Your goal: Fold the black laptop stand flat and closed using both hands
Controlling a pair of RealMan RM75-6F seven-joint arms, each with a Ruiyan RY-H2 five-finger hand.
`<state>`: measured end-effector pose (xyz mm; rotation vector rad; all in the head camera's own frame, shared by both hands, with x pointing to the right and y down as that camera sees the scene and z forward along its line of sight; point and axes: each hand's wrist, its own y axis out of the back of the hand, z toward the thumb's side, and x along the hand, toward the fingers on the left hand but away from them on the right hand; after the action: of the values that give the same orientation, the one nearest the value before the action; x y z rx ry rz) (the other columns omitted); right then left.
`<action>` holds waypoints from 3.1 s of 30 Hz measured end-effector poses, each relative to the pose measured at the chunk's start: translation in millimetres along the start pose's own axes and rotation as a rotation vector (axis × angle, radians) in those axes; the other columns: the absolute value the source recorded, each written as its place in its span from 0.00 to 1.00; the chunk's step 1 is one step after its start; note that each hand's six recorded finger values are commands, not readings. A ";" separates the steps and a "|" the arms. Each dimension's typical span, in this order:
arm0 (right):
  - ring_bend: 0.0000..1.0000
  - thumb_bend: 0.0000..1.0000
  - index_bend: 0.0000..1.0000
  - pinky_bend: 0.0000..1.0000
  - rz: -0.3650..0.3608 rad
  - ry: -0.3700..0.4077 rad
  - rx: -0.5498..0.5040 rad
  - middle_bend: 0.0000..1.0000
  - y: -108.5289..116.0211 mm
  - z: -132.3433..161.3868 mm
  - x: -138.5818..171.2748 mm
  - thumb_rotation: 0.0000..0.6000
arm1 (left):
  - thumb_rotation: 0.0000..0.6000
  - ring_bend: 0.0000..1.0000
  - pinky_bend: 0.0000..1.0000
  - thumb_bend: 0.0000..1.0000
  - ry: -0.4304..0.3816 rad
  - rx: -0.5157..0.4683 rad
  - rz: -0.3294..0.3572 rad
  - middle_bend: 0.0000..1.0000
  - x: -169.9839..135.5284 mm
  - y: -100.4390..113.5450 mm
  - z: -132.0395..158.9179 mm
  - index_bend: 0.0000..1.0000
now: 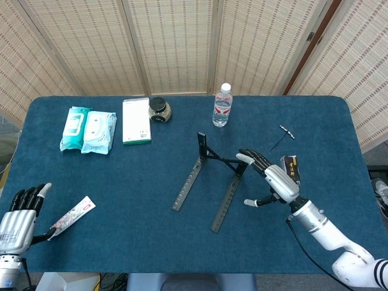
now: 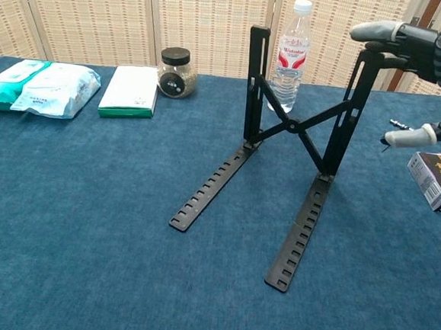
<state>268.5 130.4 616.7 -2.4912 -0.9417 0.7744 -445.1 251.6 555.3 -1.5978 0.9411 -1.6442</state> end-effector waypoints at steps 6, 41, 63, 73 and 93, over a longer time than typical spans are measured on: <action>0.00 0.00 0.00 0.01 0.104 0.070 -0.006 0.00 -25.7 18.3 6.9 1.00 | 1.00 0.07 0.00 0.15 -0.002 -0.001 0.003 0.08 -0.1 0.8 0.3 0.00; 0.00 0.00 0.00 0.01 0.173 -0.138 0.735 0.00 -11.3 -27.5 -12.7 1.00 | 1.00 0.08 0.00 0.15 -0.320 0.008 -0.030 0.08 93.9 10.0 79.5 0.01; 0.00 0.00 0.00 0.01 0.204 -0.198 0.891 0.00 -58.0 -64.4 -97.8 1.00 | 1.00 0.09 0.00 0.15 -0.472 -0.055 -0.074 0.08 166.6 -23.8 155.3 0.01; 0.00 0.00 0.00 0.01 0.213 -0.209 0.928 0.00 -72.4 -75.4 -115.4 1.00 | 1.00 0.08 0.00 0.15 -0.492 -0.092 -0.098 0.08 182.8 -36.8 177.5 0.01; 0.00 0.00 0.00 0.01 0.169 -0.188 0.944 0.00 -85.1 -69.1 -139.2 1.00 | 1.00 0.08 0.00 0.15 -0.496 -0.120 -0.185 0.08 196.3 -80.8 207.4 0.00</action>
<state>181.6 85.1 764.4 -1.6837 -0.2776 1.1755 -244.4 117.2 727.8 -2.0969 0.6549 -1.2248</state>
